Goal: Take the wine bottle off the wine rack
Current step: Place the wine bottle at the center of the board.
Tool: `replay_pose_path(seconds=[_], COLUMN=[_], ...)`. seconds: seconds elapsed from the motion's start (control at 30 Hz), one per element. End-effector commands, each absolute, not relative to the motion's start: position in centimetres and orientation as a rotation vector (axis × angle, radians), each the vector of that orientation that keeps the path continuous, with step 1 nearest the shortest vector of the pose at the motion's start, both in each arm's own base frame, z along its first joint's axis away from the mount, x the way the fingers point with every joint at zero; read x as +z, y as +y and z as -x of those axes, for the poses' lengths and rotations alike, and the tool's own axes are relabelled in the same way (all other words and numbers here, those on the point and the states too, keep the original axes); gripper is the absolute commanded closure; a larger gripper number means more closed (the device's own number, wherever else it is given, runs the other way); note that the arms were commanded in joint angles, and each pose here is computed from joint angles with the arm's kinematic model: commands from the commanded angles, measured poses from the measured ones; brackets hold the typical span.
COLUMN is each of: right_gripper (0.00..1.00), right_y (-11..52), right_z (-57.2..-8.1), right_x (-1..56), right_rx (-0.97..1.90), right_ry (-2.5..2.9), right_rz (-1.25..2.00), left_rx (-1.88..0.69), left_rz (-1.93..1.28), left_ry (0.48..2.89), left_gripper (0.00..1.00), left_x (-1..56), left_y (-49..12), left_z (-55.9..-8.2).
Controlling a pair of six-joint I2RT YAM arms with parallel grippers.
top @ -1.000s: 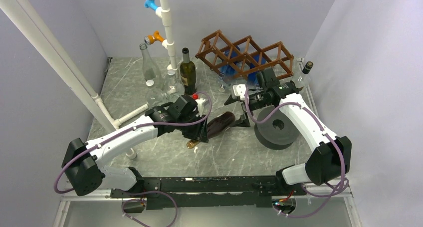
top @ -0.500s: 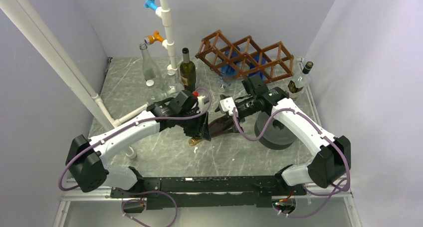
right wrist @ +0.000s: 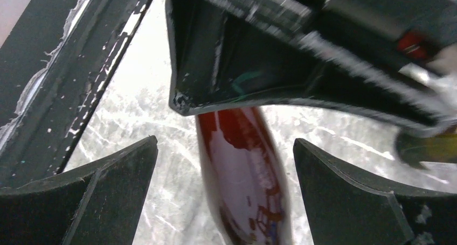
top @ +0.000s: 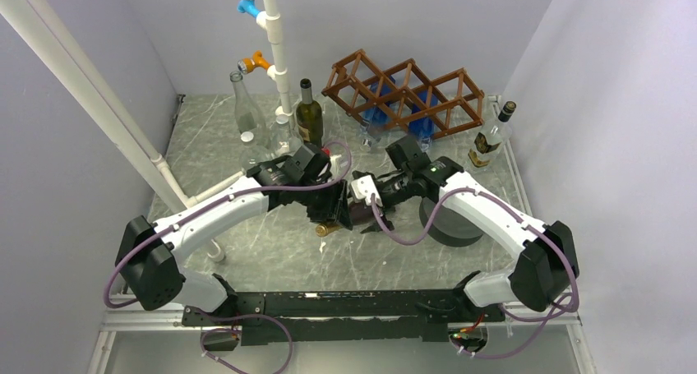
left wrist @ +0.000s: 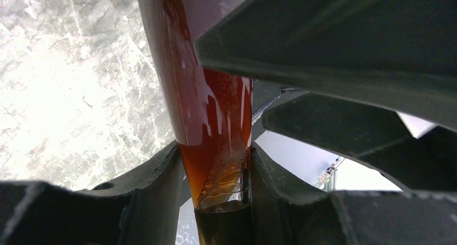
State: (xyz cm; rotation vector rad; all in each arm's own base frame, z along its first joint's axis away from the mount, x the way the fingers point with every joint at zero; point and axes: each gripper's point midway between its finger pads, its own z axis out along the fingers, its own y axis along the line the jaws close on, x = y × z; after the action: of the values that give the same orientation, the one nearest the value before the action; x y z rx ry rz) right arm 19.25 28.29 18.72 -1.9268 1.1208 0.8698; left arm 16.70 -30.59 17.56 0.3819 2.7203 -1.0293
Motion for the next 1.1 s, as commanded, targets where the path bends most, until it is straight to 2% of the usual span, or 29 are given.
replay_pose_path(seconds=[0.0, 0.3, 0.4, 0.6, 0.7, 0.73, 0.8, 0.93, 1.07], right_gripper=[0.0, 0.01, 0.06, 0.25, 0.39, 0.48, 0.61, 0.8, 0.89], right_y=[28.4, 30.1, 30.5, 30.4, 30.1, 30.1, 30.0, 29.8, 29.7], right_z=[-19.1, -19.9, -19.9, -20.2, -20.5, -20.6, -20.8, -21.0, -21.1], right_x=[18.1, 16.1, 15.5, 14.6, 14.5, 14.4, 14.2, 14.2, 14.6], right_rx=[0.847, 0.829, 0.825, 0.778, 0.756, 0.75, 0.736, 0.731, 0.75], right_ry=[1.093, 1.128, 1.121, 1.102, 1.097, 1.1, 1.107, 1.114, 1.123], right_rz=[1.916, 1.864, 1.863, 1.884, 1.892, 1.895, 1.897, 1.891, 1.874], left_rx=[-1.308, -1.381, -1.395, -1.404, -1.402, -1.404, -1.411, -1.42, -1.455], left_rz=[-0.478, -0.472, -0.464, -0.441, -0.433, -0.432, -0.428, -0.418, -0.424], left_ry=[2.372, 2.347, 2.342, 2.33, 2.326, 2.324, 2.319, 2.313, 2.308], left_gripper=[1.0, 1.0, 1.0, 1.0, 1.0, 1.0, 0.93, 0.69, 0.55], left_x=[26.6, 27.4, 27.5, 27.8, 27.8, 27.8, 28.0, 28.1, 28.2], left_y=[-34.0, -34.8, -34.9, -34.6, -34.4, -34.3, -34.2, -33.9, -33.7], left_z=[-18.4, -18.4, -18.4, -18.5, -18.5, -18.4, -18.4, -18.2, -17.9])
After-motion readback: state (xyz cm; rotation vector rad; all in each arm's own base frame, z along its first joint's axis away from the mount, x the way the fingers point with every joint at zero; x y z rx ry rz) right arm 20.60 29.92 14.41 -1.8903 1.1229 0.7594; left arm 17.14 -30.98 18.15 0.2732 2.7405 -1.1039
